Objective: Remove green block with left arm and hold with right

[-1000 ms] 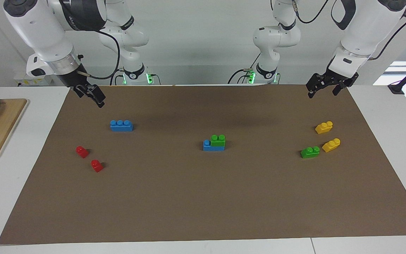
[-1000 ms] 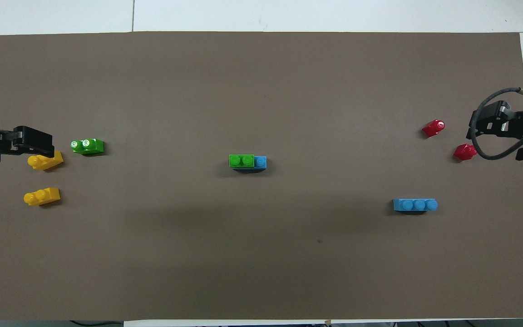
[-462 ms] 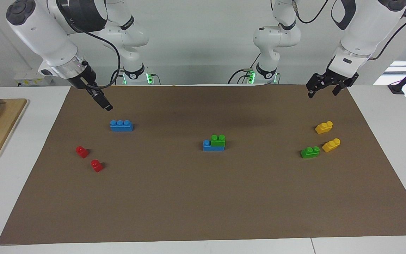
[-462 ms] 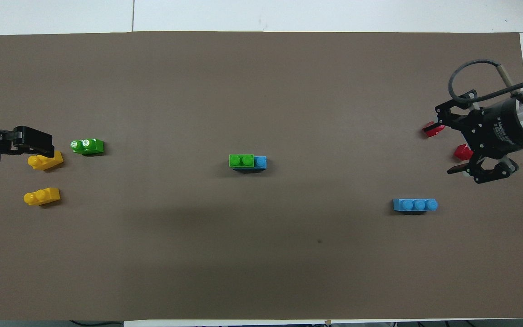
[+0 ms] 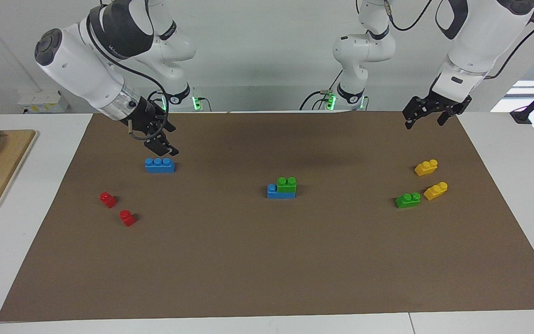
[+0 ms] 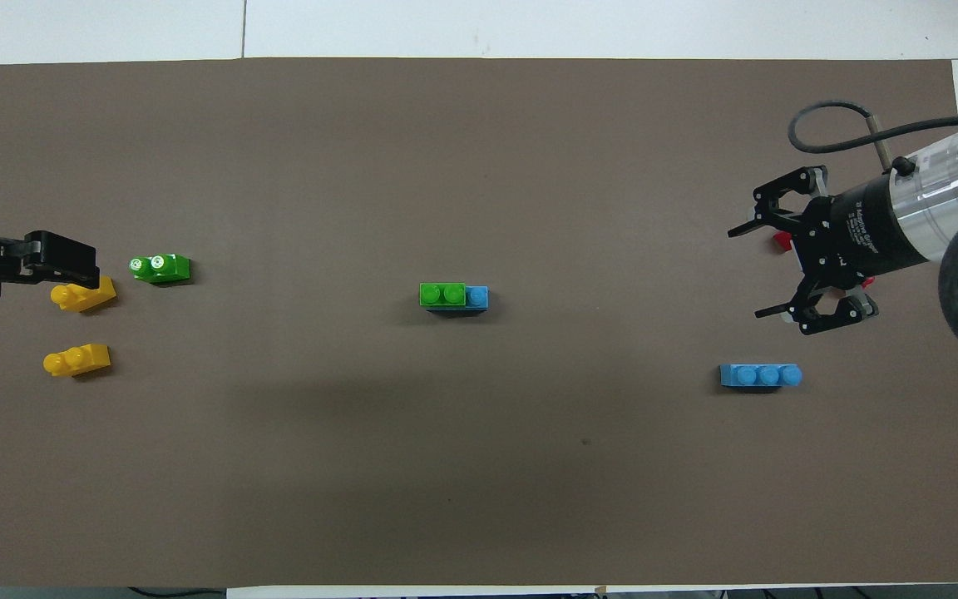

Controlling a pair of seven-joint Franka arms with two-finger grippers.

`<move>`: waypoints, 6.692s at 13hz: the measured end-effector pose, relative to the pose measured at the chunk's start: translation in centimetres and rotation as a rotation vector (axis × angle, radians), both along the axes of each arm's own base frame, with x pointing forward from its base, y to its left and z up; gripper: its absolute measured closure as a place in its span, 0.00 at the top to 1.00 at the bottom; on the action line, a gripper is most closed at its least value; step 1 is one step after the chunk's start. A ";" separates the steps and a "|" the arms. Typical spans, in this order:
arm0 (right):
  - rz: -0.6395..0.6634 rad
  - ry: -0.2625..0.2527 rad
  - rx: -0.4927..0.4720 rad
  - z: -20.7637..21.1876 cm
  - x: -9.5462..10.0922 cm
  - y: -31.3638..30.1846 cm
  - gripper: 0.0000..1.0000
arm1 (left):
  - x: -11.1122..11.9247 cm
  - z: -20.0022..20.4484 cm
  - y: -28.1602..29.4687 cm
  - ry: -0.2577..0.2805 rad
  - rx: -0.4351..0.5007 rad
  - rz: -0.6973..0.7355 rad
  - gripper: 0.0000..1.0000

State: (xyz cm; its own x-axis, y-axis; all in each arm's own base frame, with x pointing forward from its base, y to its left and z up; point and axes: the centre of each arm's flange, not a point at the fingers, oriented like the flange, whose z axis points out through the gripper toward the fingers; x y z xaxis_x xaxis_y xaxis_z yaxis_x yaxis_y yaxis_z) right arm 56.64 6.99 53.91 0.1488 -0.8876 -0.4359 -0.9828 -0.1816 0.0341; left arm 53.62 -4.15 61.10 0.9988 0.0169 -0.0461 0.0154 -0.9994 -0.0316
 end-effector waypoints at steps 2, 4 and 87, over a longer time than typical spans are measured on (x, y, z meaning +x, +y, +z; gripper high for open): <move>-0.057 0.023 0.025 -1.3 0.8 0.5 0.92 | 0.0 0.0 0.0 0.000 0.000 0.000 1.00; -0.094 0.039 0.032 -2.5 1.5 2.0 0.90 | 0.0 0.0 0.0 0.000 0.000 0.000 1.00; -0.209 -0.081 0.082 -26.2 -1.7 26.3 0.35 | -1.4 -26.0 -34.3 0.004 0.006 1.695 0.54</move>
State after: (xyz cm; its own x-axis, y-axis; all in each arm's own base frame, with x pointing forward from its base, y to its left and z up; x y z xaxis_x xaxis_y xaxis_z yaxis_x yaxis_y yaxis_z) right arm 54.92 33.31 27.76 0.0033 -0.8652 -0.5015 -0.9982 0.0269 -0.0530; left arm 52.17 -38.45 35.15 -0.1408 0.9890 -0.0442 0.9895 0.1392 -0.0378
